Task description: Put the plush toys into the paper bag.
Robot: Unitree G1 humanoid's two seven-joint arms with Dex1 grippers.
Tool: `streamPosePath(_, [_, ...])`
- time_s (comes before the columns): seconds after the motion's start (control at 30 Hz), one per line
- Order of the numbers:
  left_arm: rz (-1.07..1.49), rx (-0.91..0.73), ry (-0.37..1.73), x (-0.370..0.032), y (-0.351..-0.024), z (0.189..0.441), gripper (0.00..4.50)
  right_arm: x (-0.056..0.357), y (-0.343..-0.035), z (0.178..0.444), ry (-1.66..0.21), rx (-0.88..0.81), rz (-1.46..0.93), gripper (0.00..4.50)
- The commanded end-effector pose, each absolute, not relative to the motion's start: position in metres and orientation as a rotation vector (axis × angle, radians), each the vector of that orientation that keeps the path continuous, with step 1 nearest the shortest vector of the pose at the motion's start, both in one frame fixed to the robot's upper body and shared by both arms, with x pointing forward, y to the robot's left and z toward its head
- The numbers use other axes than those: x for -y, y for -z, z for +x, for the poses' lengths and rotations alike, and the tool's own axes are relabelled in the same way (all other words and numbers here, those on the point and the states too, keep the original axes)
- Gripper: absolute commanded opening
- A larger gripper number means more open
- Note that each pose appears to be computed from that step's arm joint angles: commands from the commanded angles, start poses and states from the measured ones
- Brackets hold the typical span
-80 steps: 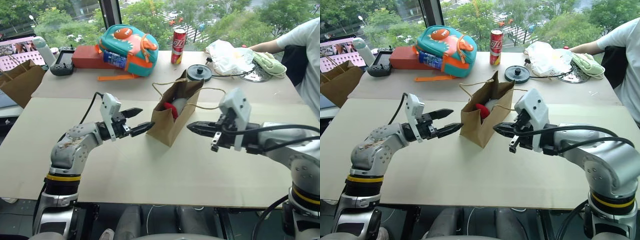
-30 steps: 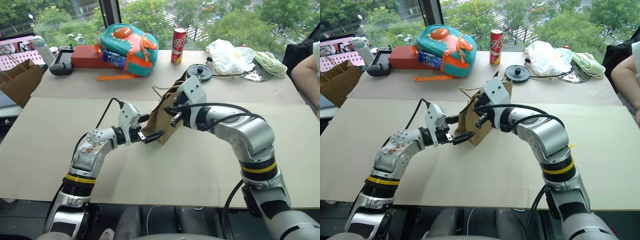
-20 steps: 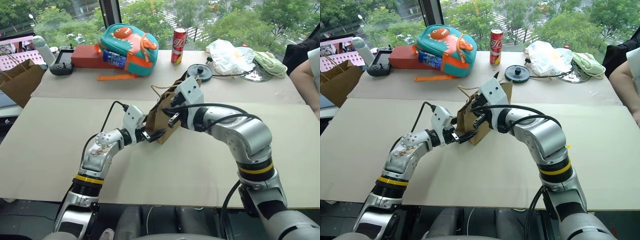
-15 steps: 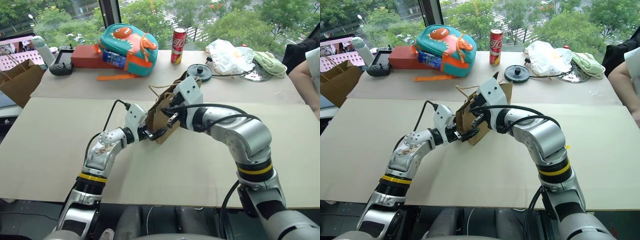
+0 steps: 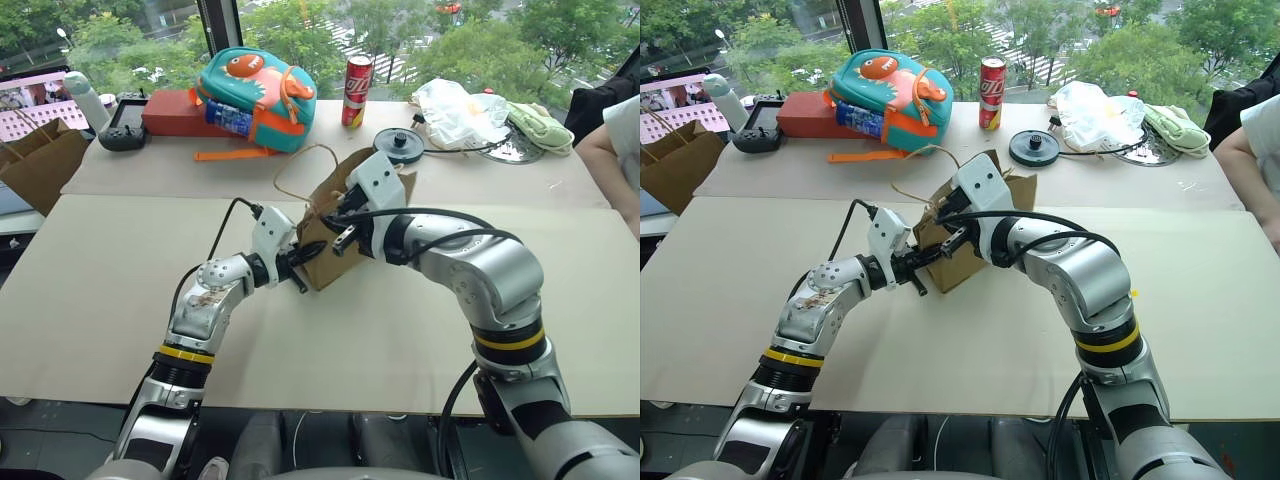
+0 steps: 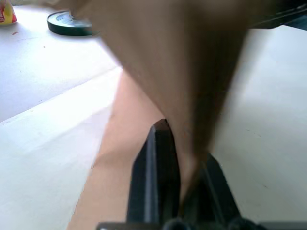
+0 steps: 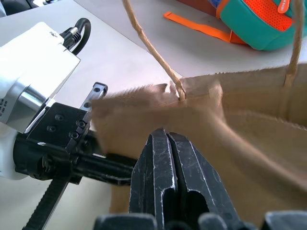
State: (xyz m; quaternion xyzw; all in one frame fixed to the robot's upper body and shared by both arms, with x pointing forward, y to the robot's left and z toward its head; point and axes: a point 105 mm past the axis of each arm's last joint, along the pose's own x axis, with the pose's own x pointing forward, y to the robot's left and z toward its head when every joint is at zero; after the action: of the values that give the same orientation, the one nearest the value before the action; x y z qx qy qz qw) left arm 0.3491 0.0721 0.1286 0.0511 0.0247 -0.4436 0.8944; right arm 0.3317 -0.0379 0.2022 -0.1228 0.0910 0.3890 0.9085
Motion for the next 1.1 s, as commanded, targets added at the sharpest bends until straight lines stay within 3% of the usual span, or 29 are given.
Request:
streamPosePath(0.03, [0.123,-0.002,0.901,-0.071,-0.141,0.355,0.08,0.038,-0.215,0.328,-0.800,-0.136,-0.269,0.00])
streamPosePath(0.27, [0.122,-0.001,0.886,-0.071,-0.143,0.360,0.08,0.047,-0.220,0.324,-0.798,-0.113,-0.252,0.00])
streamPosePath(0.43, [0.100,0.019,0.892,-0.072,-0.153,0.361,0.08,0.079,-0.222,0.284,-0.934,-0.048,-0.302,0.00])
streamPosePath(0.57, [0.089,0.048,0.923,-0.073,-0.161,0.359,0.08,0.124,-0.219,0.270,-0.937,-0.058,-0.326,0.00])
streamPosePath(0.77, [0.122,0.102,1.060,-0.096,-0.177,0.346,0.08,0.166,-0.216,0.269,-0.940,-0.064,-0.392,0.00])
streamPosePath(1.1, [0.303,0.032,1.339,-0.127,-0.184,0.315,0.08,0.185,-0.222,0.258,-1.022,-0.033,-0.361,0.00])
